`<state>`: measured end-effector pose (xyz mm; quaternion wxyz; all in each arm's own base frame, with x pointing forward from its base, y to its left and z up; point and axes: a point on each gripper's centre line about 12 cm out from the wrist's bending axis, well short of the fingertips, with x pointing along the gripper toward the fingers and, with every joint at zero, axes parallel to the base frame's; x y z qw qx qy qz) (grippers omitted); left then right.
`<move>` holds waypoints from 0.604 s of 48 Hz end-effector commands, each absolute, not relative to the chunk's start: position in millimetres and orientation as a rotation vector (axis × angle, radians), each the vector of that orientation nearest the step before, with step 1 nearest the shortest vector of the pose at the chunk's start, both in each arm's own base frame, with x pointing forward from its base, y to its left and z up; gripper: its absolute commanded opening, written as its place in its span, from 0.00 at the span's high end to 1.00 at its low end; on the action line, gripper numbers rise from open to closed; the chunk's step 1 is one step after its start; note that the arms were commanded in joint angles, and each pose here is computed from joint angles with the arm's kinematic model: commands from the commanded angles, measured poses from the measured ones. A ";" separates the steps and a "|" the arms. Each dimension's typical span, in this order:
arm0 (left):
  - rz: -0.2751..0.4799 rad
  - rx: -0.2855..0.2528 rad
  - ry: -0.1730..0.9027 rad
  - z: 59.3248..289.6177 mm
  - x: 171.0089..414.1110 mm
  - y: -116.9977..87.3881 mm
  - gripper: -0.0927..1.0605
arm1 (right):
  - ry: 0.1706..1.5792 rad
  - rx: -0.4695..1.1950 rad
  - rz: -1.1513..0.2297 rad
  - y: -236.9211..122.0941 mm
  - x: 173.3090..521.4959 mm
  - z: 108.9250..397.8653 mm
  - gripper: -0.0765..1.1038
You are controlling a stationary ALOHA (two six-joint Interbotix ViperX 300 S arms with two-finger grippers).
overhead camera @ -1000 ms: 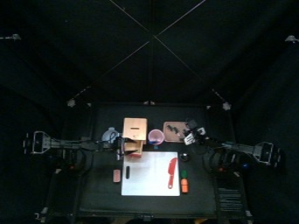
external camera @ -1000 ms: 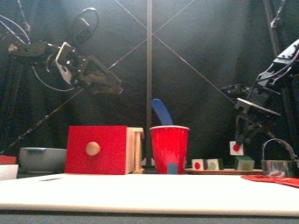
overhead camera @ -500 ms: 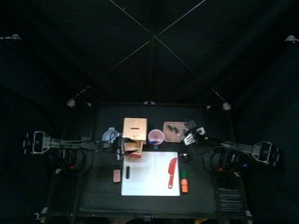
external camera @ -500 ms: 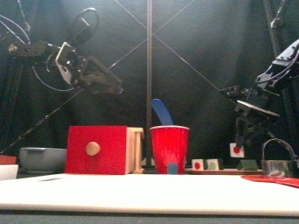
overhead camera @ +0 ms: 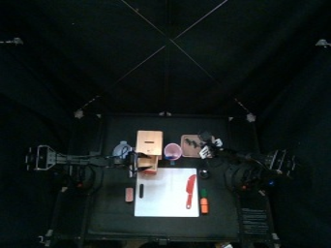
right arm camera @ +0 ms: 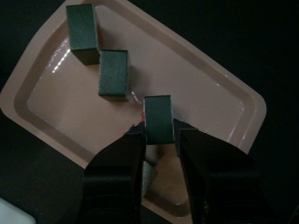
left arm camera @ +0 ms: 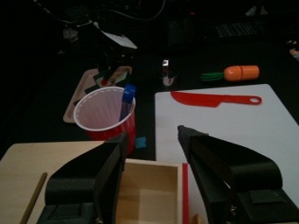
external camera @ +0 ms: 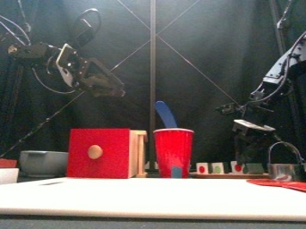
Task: Place sushi on board then cut the sushi with the knife then place the pieces on the plate
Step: Place the 4 sushi pieces on the plate
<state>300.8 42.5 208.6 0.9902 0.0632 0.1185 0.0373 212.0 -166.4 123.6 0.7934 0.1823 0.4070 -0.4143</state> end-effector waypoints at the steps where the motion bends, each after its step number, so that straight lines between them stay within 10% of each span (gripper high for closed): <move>1: 0.079 0.127 0.223 213.1 302.9 43.8 0.18 | 0.837 0.385 -0.896 -171.3 216.9 134.2 0.30; 29: 0.081 0.125 0.221 213.7 303.2 44.4 0.18 | 0.700 0.484 -0.847 -118.2 222.5 183.9 0.17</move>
